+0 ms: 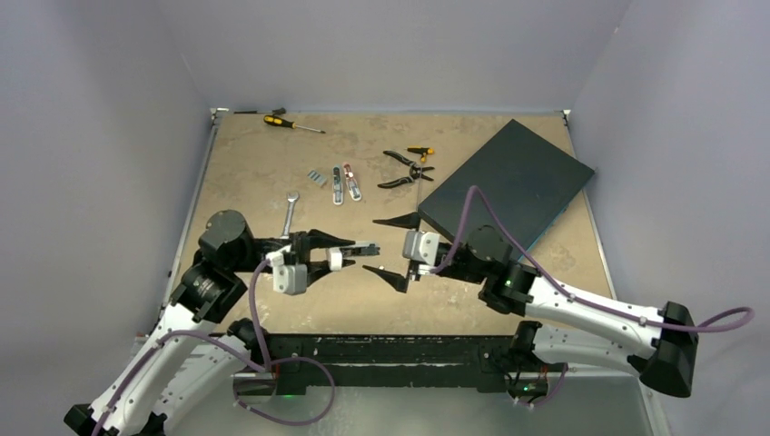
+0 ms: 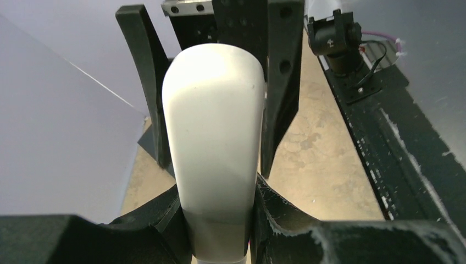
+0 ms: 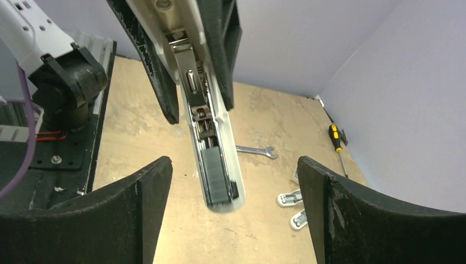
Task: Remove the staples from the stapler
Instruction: Unload the staple at the center of the board.
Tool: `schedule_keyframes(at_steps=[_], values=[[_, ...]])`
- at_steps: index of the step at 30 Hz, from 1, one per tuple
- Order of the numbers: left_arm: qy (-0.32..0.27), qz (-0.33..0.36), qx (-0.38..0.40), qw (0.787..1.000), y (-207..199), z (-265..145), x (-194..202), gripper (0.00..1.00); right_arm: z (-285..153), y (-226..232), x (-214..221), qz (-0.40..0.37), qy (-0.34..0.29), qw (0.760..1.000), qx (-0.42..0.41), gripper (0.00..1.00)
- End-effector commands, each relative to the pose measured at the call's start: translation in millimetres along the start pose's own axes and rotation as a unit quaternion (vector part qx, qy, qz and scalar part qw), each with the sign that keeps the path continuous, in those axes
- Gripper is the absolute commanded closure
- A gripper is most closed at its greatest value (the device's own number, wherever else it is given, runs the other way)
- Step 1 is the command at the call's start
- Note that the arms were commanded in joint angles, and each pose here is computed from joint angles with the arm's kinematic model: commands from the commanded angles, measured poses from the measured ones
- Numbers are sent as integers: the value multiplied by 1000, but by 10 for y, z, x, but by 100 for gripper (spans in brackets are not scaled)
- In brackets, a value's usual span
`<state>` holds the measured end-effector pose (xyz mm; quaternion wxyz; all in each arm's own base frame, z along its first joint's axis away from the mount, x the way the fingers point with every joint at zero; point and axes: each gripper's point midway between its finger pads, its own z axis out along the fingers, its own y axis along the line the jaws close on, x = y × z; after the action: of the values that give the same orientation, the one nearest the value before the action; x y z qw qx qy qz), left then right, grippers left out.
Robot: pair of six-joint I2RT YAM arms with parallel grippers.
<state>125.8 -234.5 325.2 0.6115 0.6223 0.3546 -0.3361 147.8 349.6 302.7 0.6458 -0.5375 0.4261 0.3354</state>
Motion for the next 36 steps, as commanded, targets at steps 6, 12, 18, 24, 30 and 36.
schedule_keyframes(at_steps=[6, 12, 18, 24, 30, 36], values=[[-6, 154, 49, 987, -204, -42, 95, 100, -356, -235, -184, 113, -44, 986, 114, 14], [7, 179, 69, 981, -224, -45, 157, 100, -266, -247, -309, 150, -84, 979, 112, 22], [23, 202, 61, 977, -194, -70, 210, 100, -174, -307, -144, 152, -73, 976, 140, 26], [57, 218, 35, 974, -91, -122, 283, 100, -154, -265, 73, 123, -46, 976, 172, 25], [68, 221, 37, 972, -89, -136, 321, 100, -42, -251, 98, 76, -45, 983, 159, 24], [88, 226, 35, 970, -69, -161, 398, 100, 62, -334, 163, 29, -36, 984, 171, 23]])
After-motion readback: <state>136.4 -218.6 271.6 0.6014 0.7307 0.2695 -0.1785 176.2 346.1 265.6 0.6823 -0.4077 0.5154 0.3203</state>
